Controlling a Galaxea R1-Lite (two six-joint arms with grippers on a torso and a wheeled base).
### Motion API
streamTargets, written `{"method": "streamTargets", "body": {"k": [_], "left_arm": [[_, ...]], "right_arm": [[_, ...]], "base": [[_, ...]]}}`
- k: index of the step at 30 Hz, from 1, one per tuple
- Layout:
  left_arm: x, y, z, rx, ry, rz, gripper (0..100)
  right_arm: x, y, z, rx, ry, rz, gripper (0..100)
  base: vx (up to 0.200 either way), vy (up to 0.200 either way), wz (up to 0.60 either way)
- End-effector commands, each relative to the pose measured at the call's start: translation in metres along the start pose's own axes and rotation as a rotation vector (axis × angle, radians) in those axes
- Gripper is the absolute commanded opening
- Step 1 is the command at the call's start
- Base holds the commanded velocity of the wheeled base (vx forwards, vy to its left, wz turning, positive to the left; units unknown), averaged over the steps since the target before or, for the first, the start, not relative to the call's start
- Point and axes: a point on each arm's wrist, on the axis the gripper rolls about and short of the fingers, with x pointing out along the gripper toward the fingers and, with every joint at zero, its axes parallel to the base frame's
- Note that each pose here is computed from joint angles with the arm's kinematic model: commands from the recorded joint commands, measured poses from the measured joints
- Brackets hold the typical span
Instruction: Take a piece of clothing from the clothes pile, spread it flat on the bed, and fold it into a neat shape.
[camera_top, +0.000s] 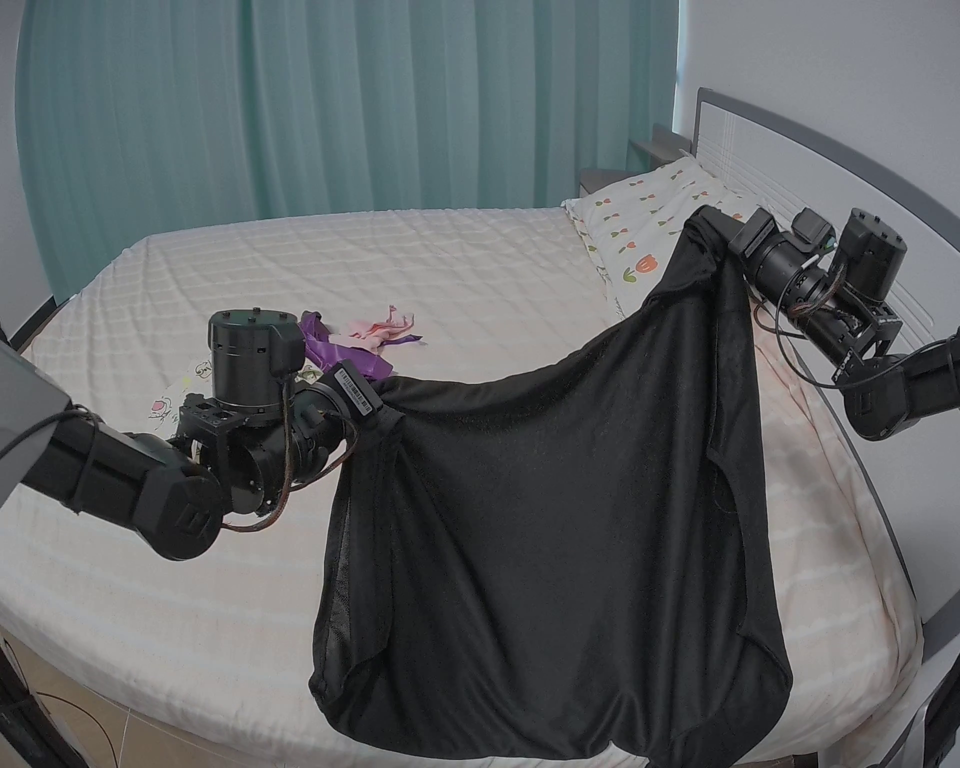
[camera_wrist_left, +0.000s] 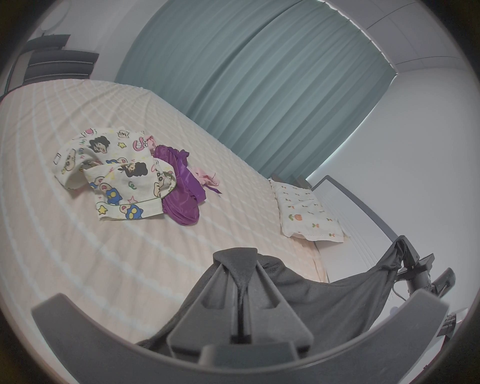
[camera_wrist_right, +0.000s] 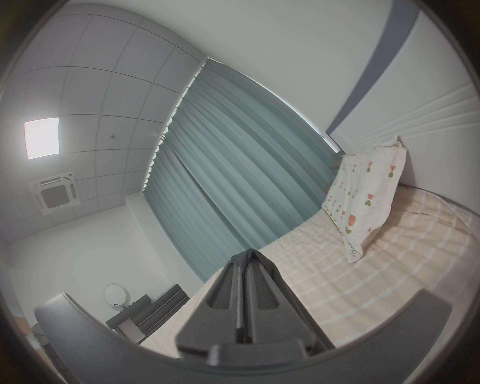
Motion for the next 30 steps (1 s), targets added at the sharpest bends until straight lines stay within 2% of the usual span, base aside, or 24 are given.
{"method": "streamTargets", "body": {"k": [1, 4, 5, 7, 8, 11, 14, 15, 16, 17, 19, 21, 27, 30], "left_arm": [[0.03, 0.016, -0.018, 0.002, 0.045, 0.06, 0], [0.039, 0.021, -0.024, 0.002, 0.058, 0.077, 0], [0.042, 0.021, -0.025, -0.009, 0.061, 0.076, 0], [0.048, 0.023, -0.028, -0.032, 0.08, 0.073, 0], [0.051, 0.024, -0.029, -0.041, 0.086, 0.068, 100], [0.057, 0.028, -0.028, -0.065, 0.092, 0.069, 100], [0.072, 0.044, -0.032, -0.098, 0.096, 0.114, 100], [0.072, 0.044, -0.032, -0.098, 0.096, 0.114, 100], [0.08, 0.055, -0.033, -0.1, 0.09, 0.145, 100], [0.08, 0.055, -0.033, -0.1, 0.09, 0.145, 100], [0.083, 0.064, -0.024, -0.109, 0.067, 0.167, 100], [0.086, 0.07, -0.013, -0.115, 0.038, 0.175, 100], [0.085, 0.08, 0.007, -0.126, -0.004, 0.189, 100], [0.068, 0.077, 0.012, -0.131, -0.002, 0.189, 100]], "right_arm": [[0.01, -0.039, -0.037, 0.028, 0.076, -0.085, 0], [0.013, -0.051, -0.048, 0.037, 0.098, -0.11, 0], [0.013, -0.055, -0.053, 0.046, 0.109, -0.118, 100], [0.015, -0.064, -0.062, 0.068, 0.127, -0.137, 100], [0.017, -0.067, -0.066, 0.077, 0.131, -0.144, 100], [0.018, -0.074, -0.074, 0.087, 0.144, -0.16, 100], [0.013, -0.092, -0.09, 0.097, 0.187, -0.26, 100], [0.013, -0.092, -0.09, 0.097, 0.187, -0.26, 100], [0.013, -0.113, -0.095, 0.094, 0.186, -0.356, 100], [0.013, -0.113, -0.095, 0.094, 0.186, -0.356, 100], [0.012, -0.134, -0.087, 0.08, 0.133, -0.441, 100], [-0.003, -0.145, -0.087, 0.085, 0.149, -0.492, 100], [-0.04, -0.153, -0.086, 0.116, 0.228, -0.538, 100], [-0.077, -0.154, -0.083, 0.147, 0.295, -0.569, 100]], "base": [[0.0, 0.0, 0.0], [0.0, 0.0, 0.0], [0.0, 0.0, 0.0], [0.0, 0.0, 0.0], [0.0, 0.0, 0.0], [0.0, 0.0, 0.0], [0.0, 0.0, 0.0], [0.0, 0.0, 0.0], [0.0, 0.0, 0.0], [0.0, 0.0, 0.0], [0.0, 0.0, 0.0], [0.0, 0.0, 0.0], [0.0, 0.0, 0.0], [0.0, 0.0, 0.0]]}}
